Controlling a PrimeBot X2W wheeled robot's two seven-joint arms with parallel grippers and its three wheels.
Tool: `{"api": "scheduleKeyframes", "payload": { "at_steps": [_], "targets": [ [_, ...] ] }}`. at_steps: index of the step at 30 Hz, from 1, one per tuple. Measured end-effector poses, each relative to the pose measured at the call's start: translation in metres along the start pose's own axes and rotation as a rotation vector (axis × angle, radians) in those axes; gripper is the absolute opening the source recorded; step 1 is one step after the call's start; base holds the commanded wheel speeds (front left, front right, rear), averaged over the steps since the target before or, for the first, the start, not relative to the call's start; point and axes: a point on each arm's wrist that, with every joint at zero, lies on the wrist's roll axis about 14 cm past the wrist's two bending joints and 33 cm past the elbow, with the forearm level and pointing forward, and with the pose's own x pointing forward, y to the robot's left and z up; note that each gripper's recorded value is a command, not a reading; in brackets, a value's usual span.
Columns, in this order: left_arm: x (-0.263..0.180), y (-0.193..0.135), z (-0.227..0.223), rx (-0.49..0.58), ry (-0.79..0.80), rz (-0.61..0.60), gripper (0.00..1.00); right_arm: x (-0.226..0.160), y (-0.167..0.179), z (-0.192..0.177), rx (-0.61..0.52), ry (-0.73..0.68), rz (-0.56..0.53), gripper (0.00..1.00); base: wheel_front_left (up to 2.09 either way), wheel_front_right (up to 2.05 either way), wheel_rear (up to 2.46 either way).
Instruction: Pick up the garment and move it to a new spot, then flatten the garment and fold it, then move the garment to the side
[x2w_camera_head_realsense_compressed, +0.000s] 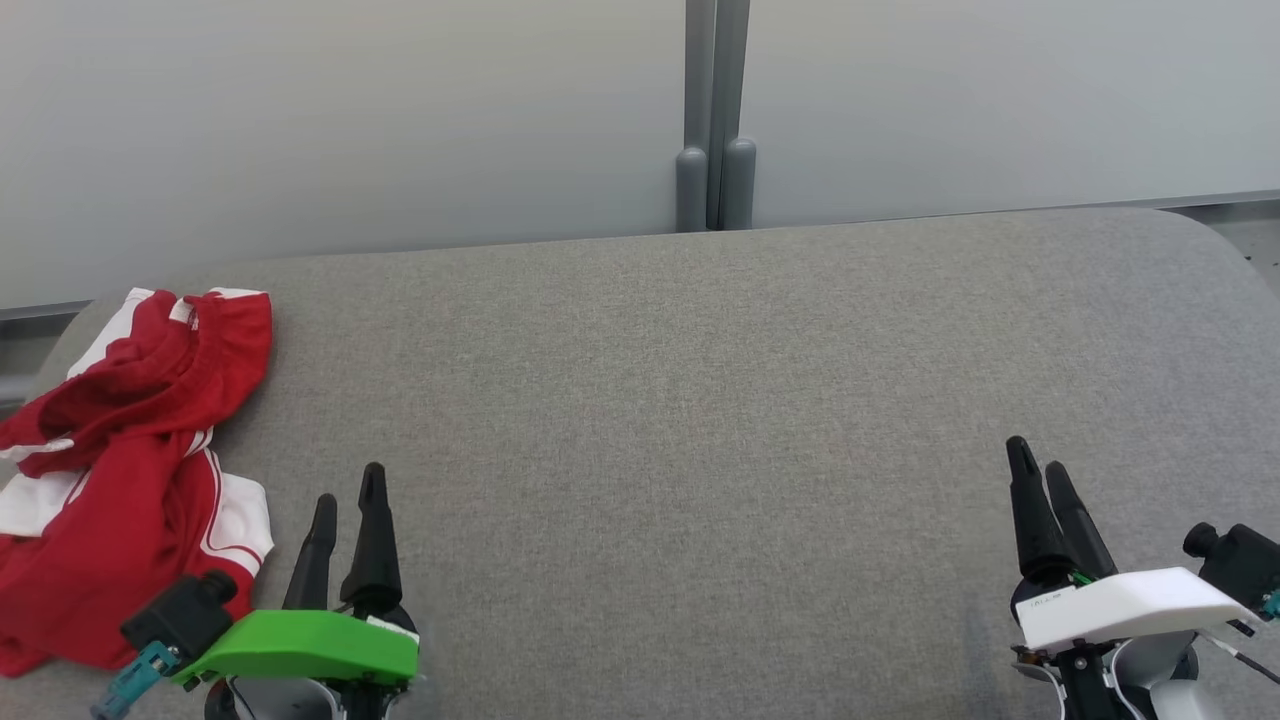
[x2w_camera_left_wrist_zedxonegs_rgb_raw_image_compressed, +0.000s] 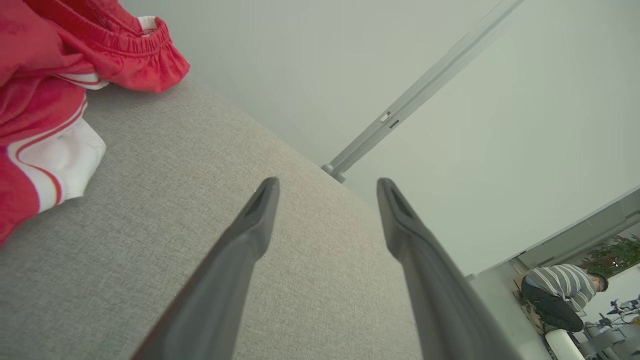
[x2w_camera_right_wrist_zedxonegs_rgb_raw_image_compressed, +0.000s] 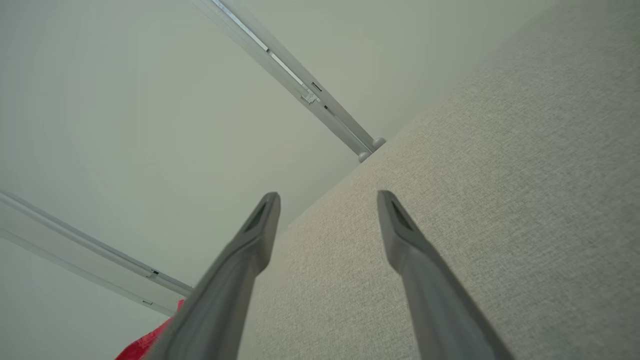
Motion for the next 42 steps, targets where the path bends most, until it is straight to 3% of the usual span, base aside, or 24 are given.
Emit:
{"api": "scheduleKeyframes", "payload": {
  "at_steps": [14,42],
  "targets": [
    [-0.007,0.003,-0.001,0.231,-0.013,-0.005,1.0,-0.002,0.011,-0.006,-0.205,0.005,0.048,1.0,0.0,0.0,0.0],
    [-0.02,0.011,-0.008,0.489,-0.018,-0.006,1.0,-0.008,0.024,-0.016,-0.499,0.004,0.125,1.0,0.0,0.0,0.0]
  ]
}}
